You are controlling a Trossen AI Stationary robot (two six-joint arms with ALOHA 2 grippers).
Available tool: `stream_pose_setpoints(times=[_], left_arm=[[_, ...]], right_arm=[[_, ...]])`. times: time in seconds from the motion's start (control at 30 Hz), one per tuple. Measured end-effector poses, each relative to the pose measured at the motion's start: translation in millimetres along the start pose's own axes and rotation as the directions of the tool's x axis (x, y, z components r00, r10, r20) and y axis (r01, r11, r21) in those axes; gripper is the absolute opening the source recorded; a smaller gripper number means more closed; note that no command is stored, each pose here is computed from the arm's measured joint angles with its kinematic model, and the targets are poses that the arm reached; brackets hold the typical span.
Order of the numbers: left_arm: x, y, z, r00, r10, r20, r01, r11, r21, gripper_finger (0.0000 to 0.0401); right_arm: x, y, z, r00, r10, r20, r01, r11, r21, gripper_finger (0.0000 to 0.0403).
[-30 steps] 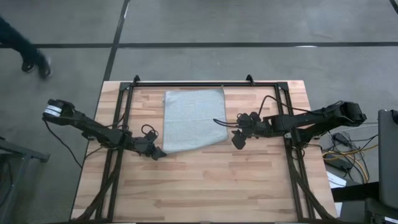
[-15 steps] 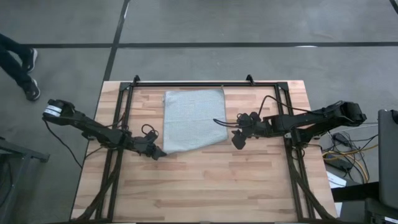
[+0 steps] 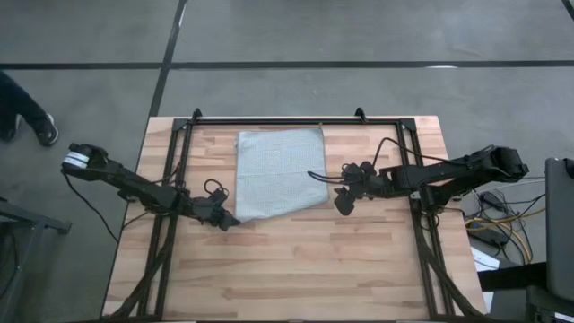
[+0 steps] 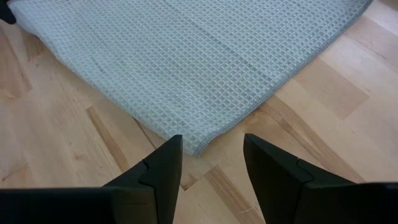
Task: Roll towel
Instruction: Fold the gray towel on the table
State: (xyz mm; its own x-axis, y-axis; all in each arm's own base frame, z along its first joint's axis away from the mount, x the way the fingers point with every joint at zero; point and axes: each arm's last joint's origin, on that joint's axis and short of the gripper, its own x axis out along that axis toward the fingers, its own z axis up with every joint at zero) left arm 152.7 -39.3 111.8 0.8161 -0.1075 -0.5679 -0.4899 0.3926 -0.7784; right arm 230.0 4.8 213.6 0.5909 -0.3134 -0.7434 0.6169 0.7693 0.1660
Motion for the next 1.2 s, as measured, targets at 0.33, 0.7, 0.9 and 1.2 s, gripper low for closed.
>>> stream_pose_setpoints(times=[0.33,0.7,0.9,1.2], left_arm=[[0.0,0.1,0.1,1.000,0.002,0.005,-0.002,1.000,0.001,0.0011],[0.0,0.1,0.1,1.000,0.002,0.005,-0.002,1.000,-0.016,0.0007],[0.0,0.0,0.2,1.000,0.001,0.005,-0.001,1.000,-0.026,0.0014],[0.0,0.1,0.1,1.000,0.002,0.004,-0.002,1.000,-0.029,0.0012]], right_arm=[[0.0,0.0,0.0,1.000,0.000,0.000,0.000,1.000,0.000,0.0169],[0.0,0.0,0.0,1.000,0.000,0.000,0.000,1.000,0.000,0.0169],[0.0,0.0,0.0,1.000,0.000,0.000,0.000,1.000,0.000,0.0169],[-0.1,0.1,0.0,1.000,0.001,0.000,-0.001,1.000,0.000,0.0169]])
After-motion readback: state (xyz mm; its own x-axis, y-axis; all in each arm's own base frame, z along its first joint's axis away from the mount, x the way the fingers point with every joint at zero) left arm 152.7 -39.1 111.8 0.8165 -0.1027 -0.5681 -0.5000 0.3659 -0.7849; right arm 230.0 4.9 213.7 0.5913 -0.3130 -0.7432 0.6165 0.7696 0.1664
